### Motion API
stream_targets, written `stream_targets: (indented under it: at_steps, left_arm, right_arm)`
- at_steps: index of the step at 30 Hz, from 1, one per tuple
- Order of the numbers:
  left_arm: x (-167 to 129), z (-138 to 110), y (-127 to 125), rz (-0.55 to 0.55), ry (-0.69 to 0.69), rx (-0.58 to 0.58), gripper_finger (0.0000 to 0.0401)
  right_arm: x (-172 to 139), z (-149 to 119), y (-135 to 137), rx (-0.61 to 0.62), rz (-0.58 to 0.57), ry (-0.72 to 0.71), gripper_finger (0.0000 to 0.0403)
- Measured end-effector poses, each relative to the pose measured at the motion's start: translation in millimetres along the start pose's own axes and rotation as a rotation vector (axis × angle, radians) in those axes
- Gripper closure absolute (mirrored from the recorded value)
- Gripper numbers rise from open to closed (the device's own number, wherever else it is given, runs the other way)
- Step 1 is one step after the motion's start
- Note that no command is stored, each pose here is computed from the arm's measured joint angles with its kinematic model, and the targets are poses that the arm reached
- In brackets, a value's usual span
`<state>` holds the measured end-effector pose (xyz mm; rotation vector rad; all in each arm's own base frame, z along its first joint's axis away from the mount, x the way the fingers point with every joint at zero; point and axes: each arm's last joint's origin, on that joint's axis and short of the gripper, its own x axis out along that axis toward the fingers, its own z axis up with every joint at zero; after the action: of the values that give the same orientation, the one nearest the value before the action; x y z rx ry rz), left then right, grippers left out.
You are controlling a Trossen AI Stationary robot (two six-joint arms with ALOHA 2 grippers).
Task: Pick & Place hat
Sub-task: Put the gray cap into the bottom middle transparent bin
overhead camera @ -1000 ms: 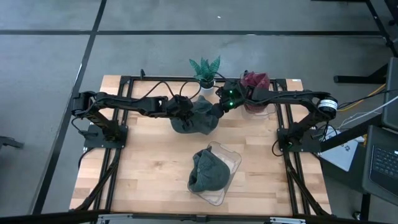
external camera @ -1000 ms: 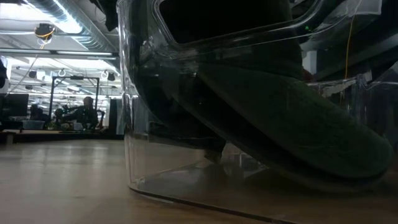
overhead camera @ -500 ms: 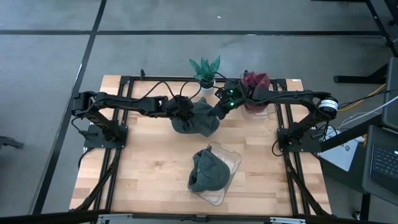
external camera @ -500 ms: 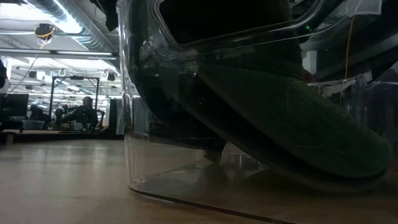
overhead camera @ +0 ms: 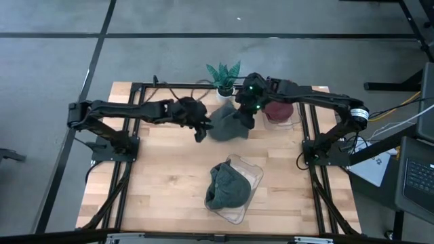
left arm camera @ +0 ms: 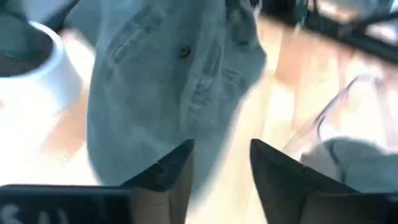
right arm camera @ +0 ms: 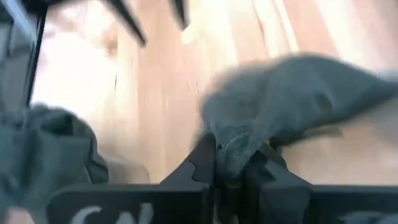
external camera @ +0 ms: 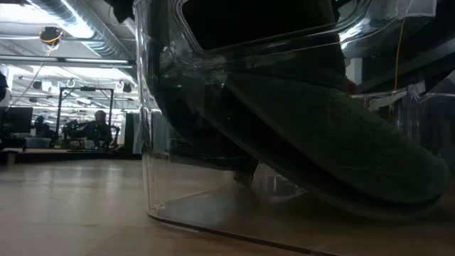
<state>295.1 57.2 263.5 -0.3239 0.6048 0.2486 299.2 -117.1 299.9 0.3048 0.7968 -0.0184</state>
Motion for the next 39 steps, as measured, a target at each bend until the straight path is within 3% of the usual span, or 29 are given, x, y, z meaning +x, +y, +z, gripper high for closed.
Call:
stream_targets:
  at_steps: [4, 8, 15, 18, 27, 35, 39]
  left_arm:
    - [-23, 17, 7, 0.011, -0.144, -0.068, 0.0212]
    - [-38, 33, 13, 0.020, -0.304, -0.089, 0.0182]
    - [-43, 48, 11, -0.045, -0.455, 0.075, 0.0172]
    - [-44, 52, 10, -0.052, -0.495, 0.094, 0.0173]
    - [-40, 51, 15, -0.175, -0.448, 0.049, 0.0174]
    - [-43, 60, 20, -0.306, -0.522, 0.097, 0.0175]
    - [-34, 58, 24, -0.363, -0.480, 0.078, 0.0175]
  right_arm:
    - [-16, 13, 7, -0.211, 0.019, 0.002, 0.0368]
    - [-27, 25, 13, -0.334, 0.105, -0.064, 0.0371]
    - [-34, 33, 17, -0.399, 0.169, -0.114, 0.0374]
    - [-33, 33, 19, -0.401, 0.195, -0.119, 0.0370]
    - [-30, 40, 36, -0.470, 0.269, -0.197, 0.0373]
    - [-27, 41, 48, -0.509, 0.312, -0.215, 0.0373]
    - [-26, 45, 52, -0.515, 0.319, -0.249, 0.0372]
